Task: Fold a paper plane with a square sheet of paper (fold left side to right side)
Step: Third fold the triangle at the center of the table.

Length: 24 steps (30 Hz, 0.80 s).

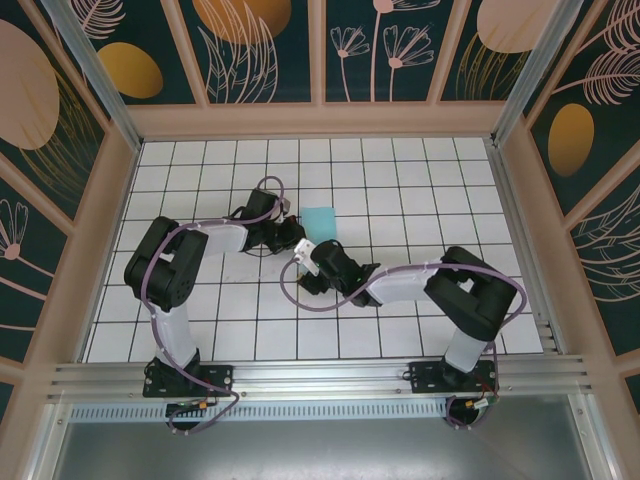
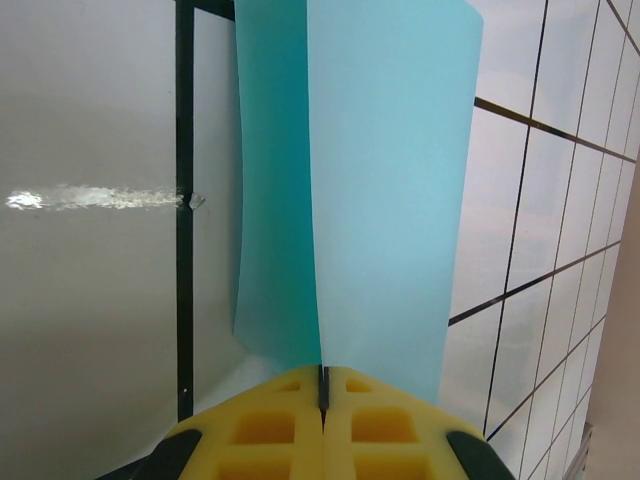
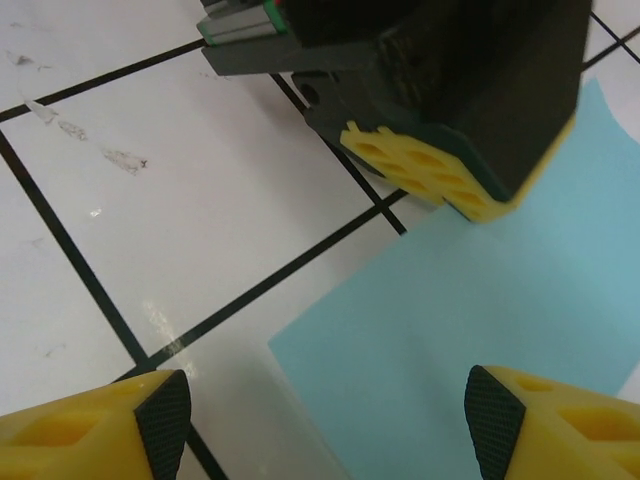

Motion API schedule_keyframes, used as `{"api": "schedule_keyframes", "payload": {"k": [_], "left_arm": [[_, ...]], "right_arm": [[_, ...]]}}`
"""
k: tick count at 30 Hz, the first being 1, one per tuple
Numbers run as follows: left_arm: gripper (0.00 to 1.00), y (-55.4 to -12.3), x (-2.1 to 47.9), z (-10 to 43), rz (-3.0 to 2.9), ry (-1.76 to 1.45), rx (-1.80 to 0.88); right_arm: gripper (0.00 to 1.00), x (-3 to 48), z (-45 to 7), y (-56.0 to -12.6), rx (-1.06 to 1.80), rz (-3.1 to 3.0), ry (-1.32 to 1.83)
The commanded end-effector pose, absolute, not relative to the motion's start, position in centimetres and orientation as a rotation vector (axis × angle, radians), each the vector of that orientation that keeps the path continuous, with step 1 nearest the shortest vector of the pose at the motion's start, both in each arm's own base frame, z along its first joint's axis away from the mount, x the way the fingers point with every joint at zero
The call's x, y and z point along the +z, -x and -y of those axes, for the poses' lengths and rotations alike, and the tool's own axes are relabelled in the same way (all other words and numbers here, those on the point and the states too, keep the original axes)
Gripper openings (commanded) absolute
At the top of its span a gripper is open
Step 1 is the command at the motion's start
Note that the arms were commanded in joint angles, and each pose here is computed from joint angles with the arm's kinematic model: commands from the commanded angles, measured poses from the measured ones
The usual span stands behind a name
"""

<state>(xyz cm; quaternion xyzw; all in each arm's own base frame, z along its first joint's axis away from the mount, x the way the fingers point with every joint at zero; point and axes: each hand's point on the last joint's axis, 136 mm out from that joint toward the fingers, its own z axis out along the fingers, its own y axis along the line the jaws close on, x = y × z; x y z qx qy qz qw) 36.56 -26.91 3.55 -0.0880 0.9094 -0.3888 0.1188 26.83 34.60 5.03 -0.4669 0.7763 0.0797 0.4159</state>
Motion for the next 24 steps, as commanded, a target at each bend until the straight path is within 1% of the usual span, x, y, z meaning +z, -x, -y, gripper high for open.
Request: {"api": "schedule_keyframes", "payload": {"k": [1,5,9,11,13,15,19,22,24], "left_arm": [[0.0,-36.4,4.8,27.6,-2.639,0.221,-1.174],[0.0,-36.4,4.8,27.7,-2.642,0.215,-1.178],[0.0,-36.3,4.7,27.6,-2.647,0.212,-1.174],[0.0,-36.3,4.7,27.6,-2.648,0.21,-1.174],[0.0,-36.2,4.6,27.6,-2.648,0.209,-1.172],[0.0,-36.3,4.7,27.6,-2.646,0.209,-1.171],[0.0,-36.3,4.6,27.6,-2.647,0.206,-1.169],[0.01,-36.3,4.6,27.5,-2.649,0.199,-1.16],[0.04,-36.3,4.9,27.4,-2.648,0.182,-1.146]], "right_arm": [[0.74,5.7,-35.9,-28.1,0.145,-1.881,1.186],[0.71,5.5,-36.2,-29.0,0.115,-1.882,1.168],[0.63,5.5,-35.8,-29.7,0.09,-1.893,1.131],[0.54,5.8,-35.6,-29.8,0.088,-1.894,1.115],[0.43,5.9,-35.5,-29.8,0.089,-1.895,1.116],[0.35,5.9,-35.4,-29.6,0.093,-1.897,1.128],[0.13,5.5,-35.2,-28.9,0.109,-1.908,1.168],[0.01,5.6,-35.1,-28.6,0.122,-1.912,1.174],[0.0,5.7,-35.1,-28.3,0.142,-1.912,1.183]]}}
